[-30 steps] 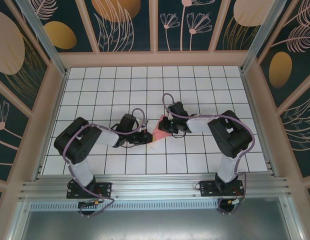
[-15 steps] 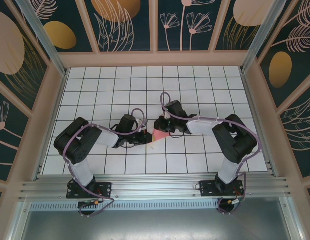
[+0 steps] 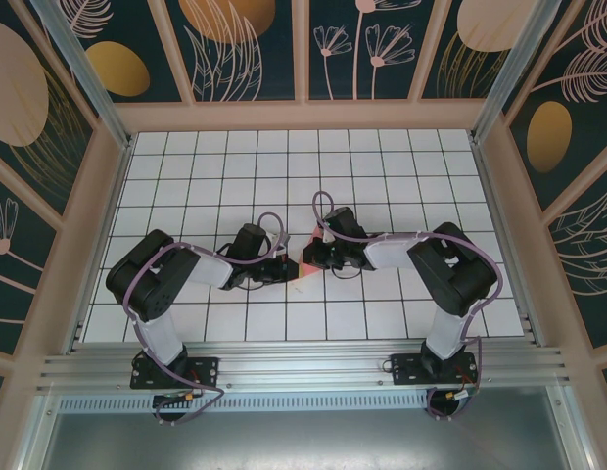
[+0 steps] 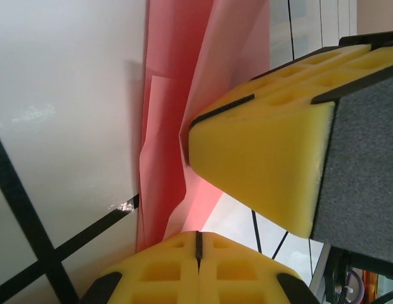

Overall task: Fold a paper plane with a square sheet of paper (pick it up from the middle)
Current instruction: Fourth fold the wing at the center of the table.

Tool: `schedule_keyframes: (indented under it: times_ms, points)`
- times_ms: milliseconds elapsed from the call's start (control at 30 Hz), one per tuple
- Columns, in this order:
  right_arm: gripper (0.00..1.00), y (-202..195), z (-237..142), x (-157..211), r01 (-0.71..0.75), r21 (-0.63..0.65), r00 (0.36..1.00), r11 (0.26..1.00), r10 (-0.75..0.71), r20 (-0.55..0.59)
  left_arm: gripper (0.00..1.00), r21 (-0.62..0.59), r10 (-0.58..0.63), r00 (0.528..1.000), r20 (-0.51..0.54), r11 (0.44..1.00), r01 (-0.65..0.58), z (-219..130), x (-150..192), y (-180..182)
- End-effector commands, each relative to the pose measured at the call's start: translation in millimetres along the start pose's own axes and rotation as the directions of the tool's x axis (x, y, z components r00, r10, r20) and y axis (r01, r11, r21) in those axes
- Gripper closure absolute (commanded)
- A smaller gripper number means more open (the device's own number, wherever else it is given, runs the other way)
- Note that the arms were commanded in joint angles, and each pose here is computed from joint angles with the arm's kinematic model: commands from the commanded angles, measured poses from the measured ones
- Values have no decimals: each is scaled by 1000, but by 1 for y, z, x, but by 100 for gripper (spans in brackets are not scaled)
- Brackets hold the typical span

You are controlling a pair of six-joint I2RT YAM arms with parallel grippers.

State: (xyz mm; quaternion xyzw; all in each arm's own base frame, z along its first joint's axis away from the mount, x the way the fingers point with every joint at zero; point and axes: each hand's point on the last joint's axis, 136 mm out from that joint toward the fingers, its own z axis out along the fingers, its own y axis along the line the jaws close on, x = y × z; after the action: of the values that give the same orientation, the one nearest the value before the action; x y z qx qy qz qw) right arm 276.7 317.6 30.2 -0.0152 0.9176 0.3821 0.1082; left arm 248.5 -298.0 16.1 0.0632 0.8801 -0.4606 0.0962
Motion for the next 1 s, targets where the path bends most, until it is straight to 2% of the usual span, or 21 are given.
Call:
schedule_keyframes:
  times_ms: [0, 233, 500, 767, 967]
  points:
    - [90, 14, -2, 7, 27, -60, 999, 998, -28, -16, 100, -210, -153, 984, -92, 969, 131, 3, 44, 59]
    - [90, 8, 2, 22, 21, -56, 999, 998, -24, -46, 100, -207, -151, 984, -91, 970, 129, 3, 43, 57]
    - [90, -46, 20, 22, -51, 130, 998, 990, 56, -31, 100, -208, -154, 983, -94, 969, 132, 3, 44, 58]
    - [90, -43, 11, -6, -46, 140, 999, 989, 44, 19, 100, -242, -171, 977, -127, 961, 137, 1, 61, 72]
    - [89, -43, 1, -26, -63, 87, 997, 994, 58, 52, 100, -266, -190, 972, -139, 953, 148, -1, 72, 82]
